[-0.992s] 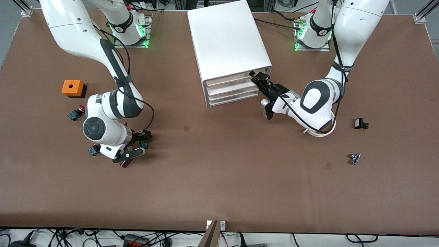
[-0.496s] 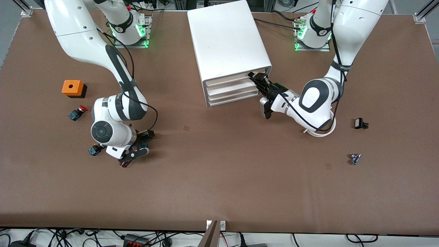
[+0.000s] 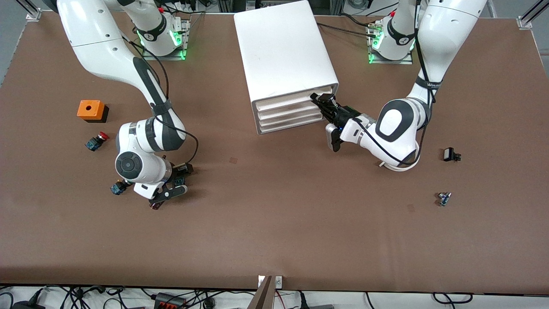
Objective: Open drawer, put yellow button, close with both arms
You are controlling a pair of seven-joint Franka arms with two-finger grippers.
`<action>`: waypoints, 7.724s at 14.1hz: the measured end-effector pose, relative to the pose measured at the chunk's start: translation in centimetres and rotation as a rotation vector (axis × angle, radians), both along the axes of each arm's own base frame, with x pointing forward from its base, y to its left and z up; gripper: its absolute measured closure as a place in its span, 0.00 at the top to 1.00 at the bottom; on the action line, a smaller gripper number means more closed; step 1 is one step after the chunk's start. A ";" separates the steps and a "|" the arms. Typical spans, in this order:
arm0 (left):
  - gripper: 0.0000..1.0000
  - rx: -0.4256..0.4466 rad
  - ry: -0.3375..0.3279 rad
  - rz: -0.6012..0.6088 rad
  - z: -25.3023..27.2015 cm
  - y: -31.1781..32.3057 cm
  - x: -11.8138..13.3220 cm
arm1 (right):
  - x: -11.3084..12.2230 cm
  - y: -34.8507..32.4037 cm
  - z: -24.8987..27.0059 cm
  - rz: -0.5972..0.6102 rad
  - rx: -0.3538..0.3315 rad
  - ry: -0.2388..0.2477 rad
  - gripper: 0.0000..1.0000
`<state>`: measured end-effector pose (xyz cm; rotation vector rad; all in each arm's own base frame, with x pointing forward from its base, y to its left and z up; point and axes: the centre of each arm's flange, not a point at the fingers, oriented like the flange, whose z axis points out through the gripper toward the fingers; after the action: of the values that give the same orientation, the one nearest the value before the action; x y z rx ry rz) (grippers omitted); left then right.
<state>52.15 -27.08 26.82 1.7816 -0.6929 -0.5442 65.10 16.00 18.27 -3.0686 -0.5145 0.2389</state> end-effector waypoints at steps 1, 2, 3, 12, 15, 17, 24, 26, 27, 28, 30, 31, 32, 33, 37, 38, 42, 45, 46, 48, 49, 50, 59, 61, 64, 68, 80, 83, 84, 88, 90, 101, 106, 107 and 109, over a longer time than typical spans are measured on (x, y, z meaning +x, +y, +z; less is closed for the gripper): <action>0.16 0.003 -0.008 0.005 0.0 0.1 0.4 | 0.0 0.0 0.0 0.000 0.000 -0.001 0.71; 0.16 0.007 -0.012 0.012 -0.1 0.5 0.8 | 0.0 0.0 0.0 -0.001 0.000 -0.002 0.60; 0.16 0.008 -0.019 0.023 -0.1 1.0 1.4 | 0.1 -0.1 0.0 -0.001 0.000 -0.002 0.48; 0.16 0.017 -0.027 0.071 0.1 5.9 4.1 | 3.6 0.8 6.3 0.004 0.016 -0.052 0.40; 0.16 0.026 -0.058 0.079 0.4 6.0 5.1 | 4.6 0.7 9.4 0.003 0.015 -0.042 0.40; 0.16 0.027 -0.077 0.100 0.5 6.8 6.4 | 5.1 0.1 10.7 -0.004 0.017 -0.060 0.40; 0.16 0.029 -0.103 0.143 0.0 8.7 9.1 | 4.9 -0.5 13.4 -0.008 0.015 -0.058 0.40; 0.16 0.030 -0.120 0.153 0.3 9.1 9.8 | 5.1 -0.6 13.8 -0.010 0.017 -0.067 0.40; 0.19 0.041 -0.123 0.164 0.3 9.3 10.1 | 5.5 -0.6 14.7 -0.010 0.021 -0.087 0.40; 0.19 0.047 -0.127 0.173 0.4 9.6 10.3 | 6.0 -0.3 16.1 -0.007 0.028 -0.115 0.40; 0.35 0.055 -0.146 0.189 0.8 10.3 11.0 | 6.8 0.8 19.6 0.006 0.048 -0.172 0.40; 0.43 0.057 -0.158 0.199 1.2 10.8 11.4 | 6.8 1.7 21.4 0.019 0.059 -0.190 0.40; 0.54 0.060 -0.170 0.208 1.7 11.4 11.9 | 6.6 3.1 23.3 0.039 0.075 -0.200 0.40; 0.63 0.077 -0.186 0.210 2.2 12.1 12.3 | 6.2 4.9 25.0 0.065 0.090 -0.207 0.40; 1.00 0.288 -0.227 0.191 7.1 14.7 13.0 | 3.5 12.8 27.6 0.106 0.122 -0.214 0.40; 1.00 0.368 -0.234 0.189 8.9 14.9 12.9 | 2.4 15.3 27.7 0.085 0.126 -0.210 0.40; 1.00 0.708 -0.307 0.220 15.3 16.4 13.3 | -4.0 26.9 29.5 -0.010 0.152 -0.214 0.40; 1.00 0.952 -0.367 0.261 17.7 18.1 14.2 | -7.3 31.4 30.2 -0.037 0.166 -0.212 0.40; 1.00 1.002 -0.401 0.269 18.6 18.5 14.6 | -8.1 32.5 30.3 -0.047 0.173 -0.214 0.40; 1.00 1.037 -0.479 0.301 21.3 18.6 15.4 | -9.5 34.6 30.5 -0.076 0.197 -0.228 0.40; 1.00 1.048 -0.505 0.317 22.5 18.6 15.6 | -10.0 35.4 30.4 -0.084 0.207 -0.233 0.40; 1.00 1.062 -0.520 0.328 23.3 18.7 15.8 | -10.3 36.0 30.1 -0.084 0.211 -0.232 0.40; 1.00 1.187 -0.374 0.467 20.3 17.8 16.1 | -13.5 41.7 23.0 -0.050 0.220 -0.161 0.40; 1.00 1.190 -0.368 0.468 20.1 17.7 16.0 | -14.1 42.6 22.3 -0.040 0.219 -0.158 0.40; 1.00 1.193 -0.363 0.467 19.9 17.7 16.0 | -13.9 42.7 22.0 -0.041 0.217 -0.158 0.40; 1.00 1.195 -0.359 0.467 19.8 17.7 15.9 | -14.6 43.4 21.5 -0.010 0.192 -0.186 0.40; 1.00 1.196 -0.358 0.466 19.8 17.6 15.9 | -13.0 42.9 21.9 -0.022 0.197 -0.268 0.93; 1.00 1.193 -0.358 0.467 19.8 17.5 15.9 | -12.1 42.2 24.7 -0.038 0.208 -0.293 1.00; 1.00 1.179 -0.353 0.470 19.9 17.2 15.9 | -11.4 41.5 26.1 -0.056 0.208 -0.304 1.00; 1.00 1.130 -0.305 0.587 20.3 14.0 16.1 | -6.4 33.9 30.5 -0.177 0.141 -0.298 1.00; 1.00 1.134 -0.305 0.651 20.3 9.9 15.8 | -2.6 28.0 30.2 -0.224 0.065 -0.293 1.00; 1.00 1.215 -0.216 0.727 10.6 -5.5 10.9 | 5.5 -1.7 24.8 -0.261 -0.125 -0.103 1.00; 1.00 1.238 -0.183 0.698 9.4 -6.3 9.0 | 3.8 -8.7 31.5 -0.291 -0.075 -0.118 1.00; 1.00 1.233 -0.181 0.691 9.4 -6.6 8.3 | 3.6 -9.6 32.6 -0.304 -0.075 -0.130 1.00; 1.00 1.212 -0.175 0.698 9.2 -7.0 6.8 | 3.2 -12.4 34.3 -0.329 -0.072 -0.151 1.00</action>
<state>58.97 -34.10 36.06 3.0146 0.3122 -0.3116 68.34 3.57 52.54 -3.1910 0.0031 0.0177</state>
